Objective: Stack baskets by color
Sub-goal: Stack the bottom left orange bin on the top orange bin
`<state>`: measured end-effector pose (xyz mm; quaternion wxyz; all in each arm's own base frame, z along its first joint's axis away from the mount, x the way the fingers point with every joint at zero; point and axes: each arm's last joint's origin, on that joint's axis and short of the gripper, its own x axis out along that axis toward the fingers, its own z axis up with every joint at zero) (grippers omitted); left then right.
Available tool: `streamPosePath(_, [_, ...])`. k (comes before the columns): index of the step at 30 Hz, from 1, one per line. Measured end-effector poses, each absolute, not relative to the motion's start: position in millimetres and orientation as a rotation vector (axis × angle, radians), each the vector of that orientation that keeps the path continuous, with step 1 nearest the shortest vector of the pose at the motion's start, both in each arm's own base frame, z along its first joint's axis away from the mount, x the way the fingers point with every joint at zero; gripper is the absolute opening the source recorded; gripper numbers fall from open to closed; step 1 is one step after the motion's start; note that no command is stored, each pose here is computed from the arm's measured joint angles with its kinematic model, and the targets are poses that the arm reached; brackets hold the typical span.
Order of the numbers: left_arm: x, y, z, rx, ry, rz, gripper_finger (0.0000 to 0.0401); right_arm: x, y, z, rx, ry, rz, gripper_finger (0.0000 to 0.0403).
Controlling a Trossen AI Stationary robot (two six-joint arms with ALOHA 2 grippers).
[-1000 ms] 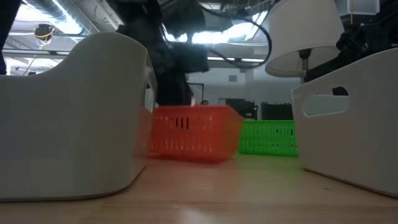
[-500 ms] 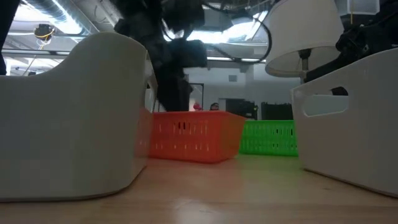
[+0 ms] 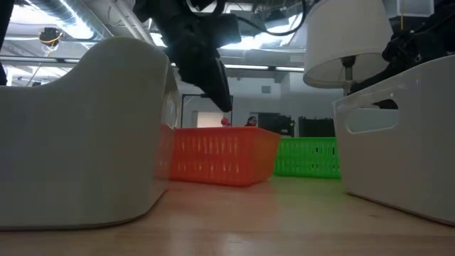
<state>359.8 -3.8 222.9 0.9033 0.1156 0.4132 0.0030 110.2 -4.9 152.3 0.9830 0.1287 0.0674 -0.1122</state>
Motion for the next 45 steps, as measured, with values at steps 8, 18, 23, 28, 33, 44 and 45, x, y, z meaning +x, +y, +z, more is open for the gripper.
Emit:
streamPosePath(8, [359.7,5.5,222.8,0.227,0.858,0.031,0.0106,110.2,-4.9,152.2,0.236,0.139,-0.224,0.0099])
streamPosePath(18, [359.3,8.1,222.5,0.179,0.862,0.075,0.0106,110.1,-4.9,152.2,0.230,0.140,-0.224,0.0099])
streamPosePath(23, [358.9,17.0,222.4,0.071,0.857,0.155,0.0106,110.1,-4.9,152.2,0.231,0.140,-0.224,0.0099])
streamPosePath(28, [357.4,13.6,221.0,0.183,0.887,0.093,0.0106,110.1,-4.9,152.1,0.229,0.141,-0.223,0.0099])
streamPosePath(33, [357.9,12.7,221.2,0.115,0.875,0.124,0.0106,111.1,-4.7,158.9,0.244,0.071,-0.208,0.0099])
streamPosePath(44, [359.6,12.4,214.0,0.087,0.899,0.033,0.0106,108.9,-0.4,220.5,0.130,-0.168,-0.035,0.0099])
streamPosePath(45, [359.0,12.5,212.8,0.073,0.909,0.006,0.0106,109.4,-0.5,223.8,0.130,-0.145,-0.038,0.0099])
